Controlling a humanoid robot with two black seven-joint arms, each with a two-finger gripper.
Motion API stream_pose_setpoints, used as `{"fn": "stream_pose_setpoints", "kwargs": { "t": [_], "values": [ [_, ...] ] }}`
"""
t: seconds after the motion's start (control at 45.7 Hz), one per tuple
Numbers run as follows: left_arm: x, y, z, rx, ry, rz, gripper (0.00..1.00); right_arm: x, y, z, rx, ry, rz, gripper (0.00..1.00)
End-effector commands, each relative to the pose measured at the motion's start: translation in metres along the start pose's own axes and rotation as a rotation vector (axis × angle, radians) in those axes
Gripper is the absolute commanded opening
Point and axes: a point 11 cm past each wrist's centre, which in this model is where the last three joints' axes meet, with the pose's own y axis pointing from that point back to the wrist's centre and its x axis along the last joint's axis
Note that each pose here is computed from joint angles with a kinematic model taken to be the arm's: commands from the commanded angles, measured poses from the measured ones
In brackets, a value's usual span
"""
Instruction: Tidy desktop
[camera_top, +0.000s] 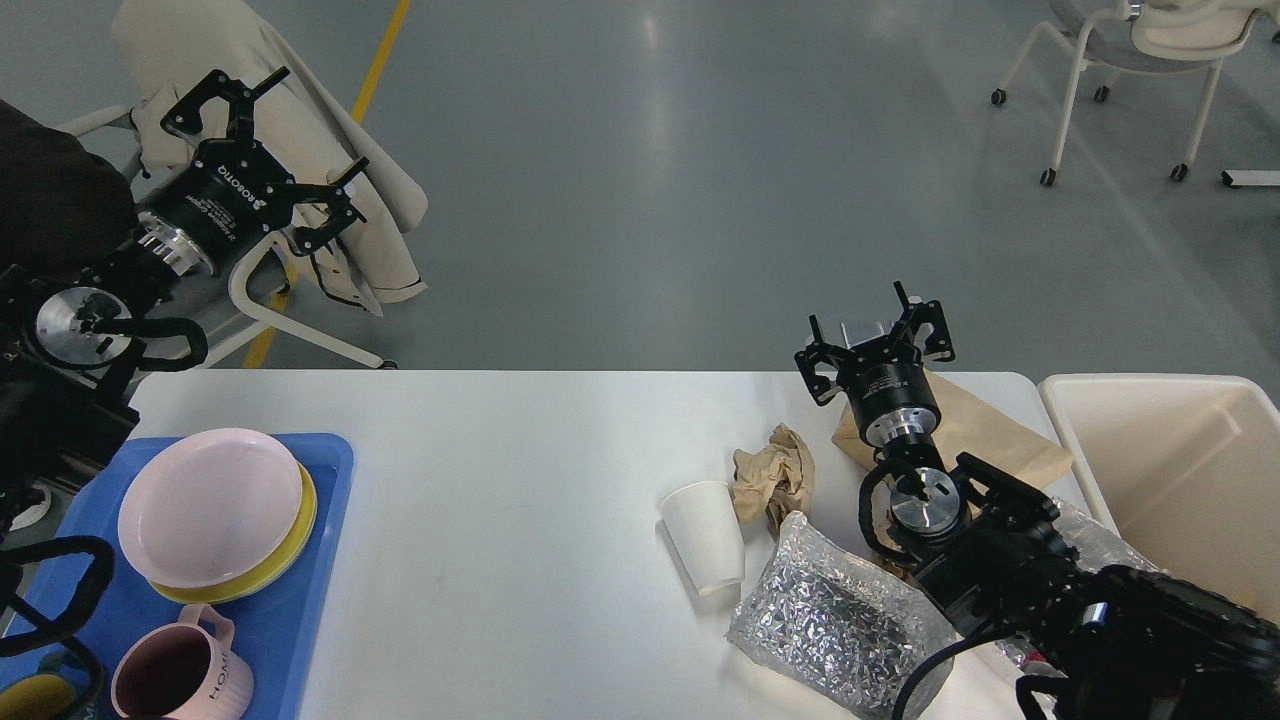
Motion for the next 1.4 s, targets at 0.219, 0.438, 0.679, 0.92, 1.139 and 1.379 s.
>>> {"fn": "stream_pose_setpoints", "kwargs": {
  "t": [0.219,0.438,0.679,0.92,1.139,1.379],
  "values": [
    [0.021,0.018,-0.067,-0.076,0.132,0.067,0.98,0.0,0.0,0.0,0.0,0.0,0.0,1.0],
    [0.034,0.04,-0.113,-0.086,0.2,0.122,1.0,0.001,0.0,0.0,0.001,0.002,0.002,1.0],
    [0.038,0.056,-0.154,-0.048,0.261,0.161,1.0,0.001,0.0,0.0,0.0,0.002,0.002,1.0],
    [0.042,0.07,-0.17,-0.055,0.287,0.179,1.0,0.001,0.0,0.0,0.0,0.002,0.002,1.0],
    [0.044,0.076,-0.175,-0.036,0.29,0.181,1.0,0.001,0.0,0.0,0.0,0.002,0.002,1.0],
    [0.044,0.076,-0.174,-0.047,0.292,0.185,1.0,0.001,0.0,0.0,0.0,0.002,0.002,1.0]
  ]
}}
